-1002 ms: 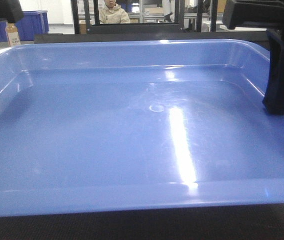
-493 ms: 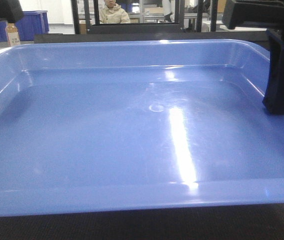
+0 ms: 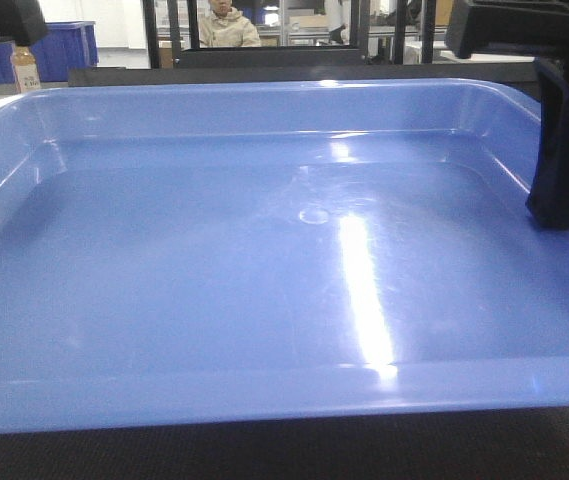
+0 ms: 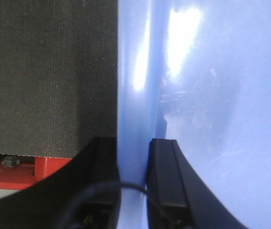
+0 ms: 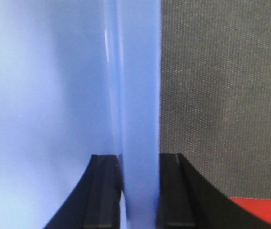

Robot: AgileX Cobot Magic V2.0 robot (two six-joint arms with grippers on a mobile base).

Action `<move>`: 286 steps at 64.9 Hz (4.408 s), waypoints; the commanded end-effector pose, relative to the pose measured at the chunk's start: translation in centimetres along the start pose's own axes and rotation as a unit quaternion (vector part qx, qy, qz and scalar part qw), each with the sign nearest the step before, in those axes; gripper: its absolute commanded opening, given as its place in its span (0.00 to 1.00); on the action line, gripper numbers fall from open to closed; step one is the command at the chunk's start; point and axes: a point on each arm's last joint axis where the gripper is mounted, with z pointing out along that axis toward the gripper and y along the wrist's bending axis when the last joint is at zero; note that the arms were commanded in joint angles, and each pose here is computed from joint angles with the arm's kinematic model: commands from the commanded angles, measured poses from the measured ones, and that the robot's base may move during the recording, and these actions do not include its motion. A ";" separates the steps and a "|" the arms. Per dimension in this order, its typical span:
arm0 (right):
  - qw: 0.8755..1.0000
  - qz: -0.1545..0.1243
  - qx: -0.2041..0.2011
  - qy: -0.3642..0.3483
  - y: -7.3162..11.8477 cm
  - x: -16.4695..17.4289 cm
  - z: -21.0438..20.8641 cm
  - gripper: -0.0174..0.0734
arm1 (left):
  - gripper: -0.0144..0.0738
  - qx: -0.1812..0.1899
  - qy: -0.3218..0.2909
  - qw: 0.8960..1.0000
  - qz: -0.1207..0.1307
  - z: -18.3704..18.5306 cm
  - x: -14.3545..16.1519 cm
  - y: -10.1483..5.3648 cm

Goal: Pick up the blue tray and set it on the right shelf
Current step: 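Hold the tray level with both grippers while the base turns away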

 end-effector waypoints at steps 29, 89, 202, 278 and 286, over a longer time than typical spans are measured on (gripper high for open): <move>0.999 0.002 -0.025 -0.037 0.2 -0.4 -1.6 0.35 | 0.14 0.015 -0.030 0.999 -0.002 -1.4 -0.2 -0.1; 0.999 0.002 -0.024 -0.037 0.2 -0.4 -1.6 0.35 | 0.14 0.018 -0.026 0.999 -0.004 -1.4 -0.1 -0.1; 0.999 0.002 -0.019 -0.030 0.1 -0.3 -1.6 0.35 | 0.14 0.017 -0.025 1.000 -0.004 -1.4 -0.1 -0.1; 0.999 0.002 -0.018 -0.030 0.1 -0.3 -1.6 0.35 | 0.14 0.017 -0.025 1.000 -0.004 -1.4 -0.1 -0.1; 0.999 0.002 -0.018 -0.030 0.1 -0.3 -1.6 0.35 | 0.14 0.017 -0.025 1.000 -0.004 -1.4 -0.1 -0.1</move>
